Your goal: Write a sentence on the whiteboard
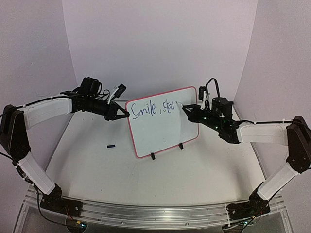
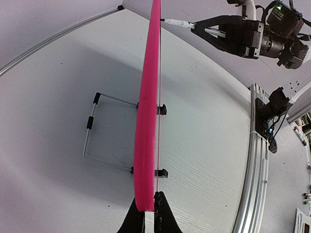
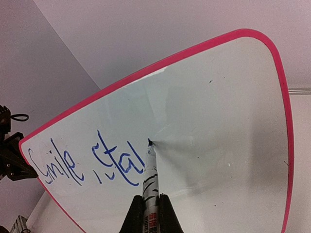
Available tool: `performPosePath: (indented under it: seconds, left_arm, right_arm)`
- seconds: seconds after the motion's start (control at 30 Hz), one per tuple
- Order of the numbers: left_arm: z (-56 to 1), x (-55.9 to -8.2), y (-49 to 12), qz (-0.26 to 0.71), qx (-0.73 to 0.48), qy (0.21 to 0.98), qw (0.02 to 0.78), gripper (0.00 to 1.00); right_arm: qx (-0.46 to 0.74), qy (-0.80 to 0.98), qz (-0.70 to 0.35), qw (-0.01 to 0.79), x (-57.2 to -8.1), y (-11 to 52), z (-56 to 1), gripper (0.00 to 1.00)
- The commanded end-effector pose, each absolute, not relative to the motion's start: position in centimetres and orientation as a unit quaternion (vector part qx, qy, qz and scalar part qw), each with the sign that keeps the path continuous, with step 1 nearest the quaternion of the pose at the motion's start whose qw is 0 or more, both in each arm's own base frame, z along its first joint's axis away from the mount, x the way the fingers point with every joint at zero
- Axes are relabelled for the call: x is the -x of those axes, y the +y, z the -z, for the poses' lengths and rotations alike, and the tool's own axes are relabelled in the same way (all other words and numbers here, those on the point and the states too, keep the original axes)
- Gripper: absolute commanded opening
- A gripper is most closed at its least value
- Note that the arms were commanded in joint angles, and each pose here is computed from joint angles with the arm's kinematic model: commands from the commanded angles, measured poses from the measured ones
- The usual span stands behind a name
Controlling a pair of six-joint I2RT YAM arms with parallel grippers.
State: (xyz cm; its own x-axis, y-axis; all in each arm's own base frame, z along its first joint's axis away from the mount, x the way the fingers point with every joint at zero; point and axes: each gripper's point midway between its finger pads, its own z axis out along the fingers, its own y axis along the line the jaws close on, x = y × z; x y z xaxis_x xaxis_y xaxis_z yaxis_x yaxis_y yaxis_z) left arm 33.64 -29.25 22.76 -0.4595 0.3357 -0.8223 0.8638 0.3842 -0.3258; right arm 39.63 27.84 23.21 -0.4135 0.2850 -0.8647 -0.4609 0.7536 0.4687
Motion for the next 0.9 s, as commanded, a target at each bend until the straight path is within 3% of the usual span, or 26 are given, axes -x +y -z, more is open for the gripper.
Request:
performPosePath:
  seconds: [0.0,0.87]
  left_arm:
    - [-19.3,-32.3,-29.3,0.369,-0.405,0.787,0.283,0.00]
    - [-19.1,-32.1,-29.6,0.373,-0.407,0.786,0.278,0.00]
  right_arm:
    - [0.054,0.763,-0.342,0.545,-40.2,27.7,-23.7,0.00]
    - [0.064,0.803,-0.387,0.449,-36.5,29.1,-17.3,0.00]
